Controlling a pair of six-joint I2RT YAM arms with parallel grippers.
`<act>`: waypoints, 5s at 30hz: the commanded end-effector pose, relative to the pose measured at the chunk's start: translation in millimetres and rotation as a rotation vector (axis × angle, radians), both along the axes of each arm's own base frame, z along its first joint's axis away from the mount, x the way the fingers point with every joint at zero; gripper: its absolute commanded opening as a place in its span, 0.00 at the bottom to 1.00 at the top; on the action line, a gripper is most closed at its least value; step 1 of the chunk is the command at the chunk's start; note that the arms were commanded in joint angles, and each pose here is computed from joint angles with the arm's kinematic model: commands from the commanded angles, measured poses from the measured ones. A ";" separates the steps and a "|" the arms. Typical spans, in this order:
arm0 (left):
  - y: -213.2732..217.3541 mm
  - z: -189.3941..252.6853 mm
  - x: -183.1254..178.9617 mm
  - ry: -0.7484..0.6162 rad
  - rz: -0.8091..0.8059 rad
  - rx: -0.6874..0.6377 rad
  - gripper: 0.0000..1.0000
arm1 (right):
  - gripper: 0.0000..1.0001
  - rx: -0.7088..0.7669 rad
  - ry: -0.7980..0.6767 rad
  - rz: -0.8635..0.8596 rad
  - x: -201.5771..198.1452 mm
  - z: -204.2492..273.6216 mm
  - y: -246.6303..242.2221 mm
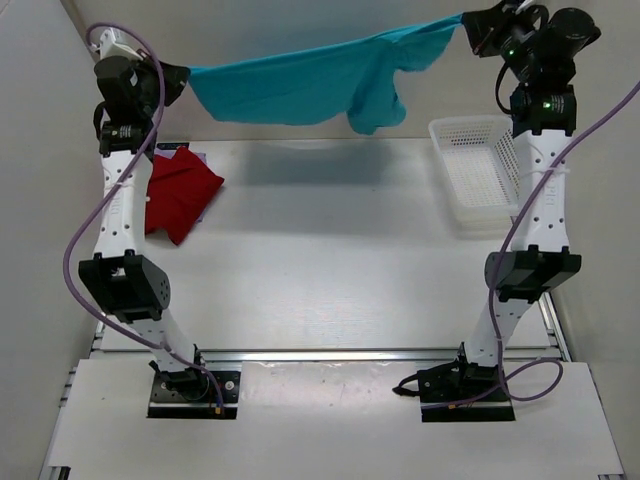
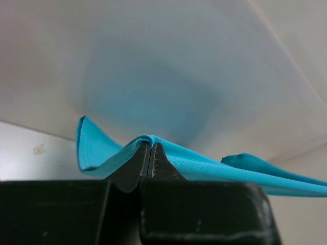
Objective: Fold and stack the t-shirts
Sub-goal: Flatten out the tshirt, then fold the flattened tshirt in 1/3 of the way
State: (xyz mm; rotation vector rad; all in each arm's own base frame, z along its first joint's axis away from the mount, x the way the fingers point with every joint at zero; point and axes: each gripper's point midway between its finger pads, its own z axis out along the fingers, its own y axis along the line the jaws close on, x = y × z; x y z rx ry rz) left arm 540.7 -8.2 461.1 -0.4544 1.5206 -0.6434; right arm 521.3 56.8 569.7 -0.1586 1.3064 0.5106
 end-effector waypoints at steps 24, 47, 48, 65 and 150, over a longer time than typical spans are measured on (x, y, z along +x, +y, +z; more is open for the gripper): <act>-7.0 -383.9 -264.8 0.619 0.057 -0.030 0.00 | 0.00 -0.084 1.218 -0.126 -284.4 -448.6 -5.4; -13.6 -402.0 -235.9 0.656 0.077 -0.104 0.00 | 0.00 -0.073 1.227 -0.095 -177.1 -457.3 12.1; -13.0 -402.2 -230.4 0.656 0.089 -0.100 0.00 | 0.00 -0.073 1.223 -0.100 -165.7 -456.0 10.8; -1.6 -405.1 -167.1 0.691 0.135 -0.091 0.00 | 0.00 -0.036 1.268 -0.117 -92.0 -484.7 -2.8; 0.7 -427.1 -227.5 0.616 0.198 -0.184 0.00 | 0.00 0.382 1.035 -0.462 -133.0 -528.2 -62.7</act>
